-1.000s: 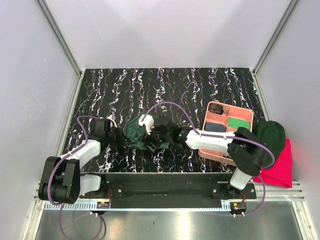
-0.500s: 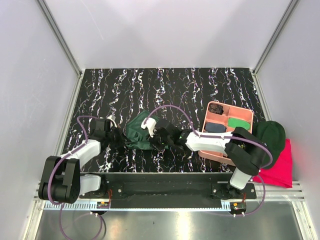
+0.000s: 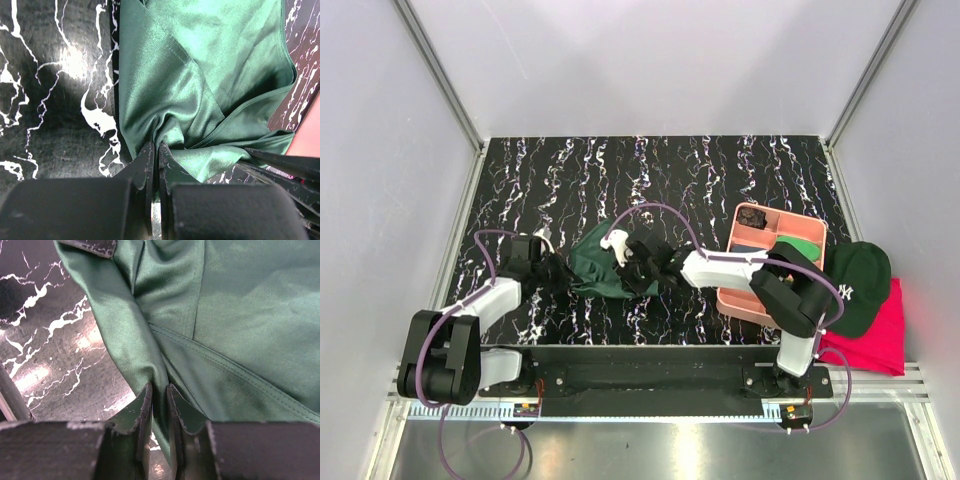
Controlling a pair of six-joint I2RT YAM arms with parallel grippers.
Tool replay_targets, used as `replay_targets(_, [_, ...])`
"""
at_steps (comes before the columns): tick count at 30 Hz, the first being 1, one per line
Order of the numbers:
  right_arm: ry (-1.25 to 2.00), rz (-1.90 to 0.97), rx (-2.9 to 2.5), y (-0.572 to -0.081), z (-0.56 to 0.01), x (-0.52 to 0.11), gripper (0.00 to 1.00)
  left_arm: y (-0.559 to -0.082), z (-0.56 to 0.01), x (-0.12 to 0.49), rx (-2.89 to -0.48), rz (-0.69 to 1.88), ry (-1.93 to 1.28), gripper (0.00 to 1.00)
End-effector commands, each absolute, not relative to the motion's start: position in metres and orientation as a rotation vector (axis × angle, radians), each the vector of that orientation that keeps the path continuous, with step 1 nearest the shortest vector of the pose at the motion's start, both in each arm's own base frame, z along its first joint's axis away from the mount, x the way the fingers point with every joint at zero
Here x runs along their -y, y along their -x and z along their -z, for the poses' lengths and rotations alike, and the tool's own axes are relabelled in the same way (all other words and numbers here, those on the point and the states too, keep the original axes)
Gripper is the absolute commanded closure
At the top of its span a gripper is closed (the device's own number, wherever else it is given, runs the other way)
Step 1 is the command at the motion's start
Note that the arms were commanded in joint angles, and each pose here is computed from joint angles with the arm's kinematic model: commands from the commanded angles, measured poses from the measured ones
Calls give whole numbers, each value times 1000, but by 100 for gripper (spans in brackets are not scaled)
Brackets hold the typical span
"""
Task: Fold the napkin, place the utensils inside, and roll it up
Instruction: Roll the napkin with the utensil
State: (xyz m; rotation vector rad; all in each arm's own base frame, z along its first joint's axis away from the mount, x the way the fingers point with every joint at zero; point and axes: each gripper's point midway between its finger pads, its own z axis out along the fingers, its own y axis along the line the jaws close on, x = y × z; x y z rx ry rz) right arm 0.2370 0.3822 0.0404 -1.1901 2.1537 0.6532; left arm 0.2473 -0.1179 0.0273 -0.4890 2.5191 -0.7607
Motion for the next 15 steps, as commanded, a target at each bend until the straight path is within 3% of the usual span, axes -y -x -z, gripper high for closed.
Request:
replay_targets(1, [1219,-673,-2262,-235,-18,-372,78,-245,-20,115,-2555,726,466,100])
replay_targets(5, [1208,-686,-2272,-236,-20,-372,70,-246,-19,116,-2561,726,466,100])
replay_targets(11, [1171,-705,-2118,-248,-82,-383,40,-243,-18,115,-2582,716,482,100])
replay_targets(15, [1218,-609,-1967,-249,-115,-395,30,-244,-20,114,-2590,710,487,100])
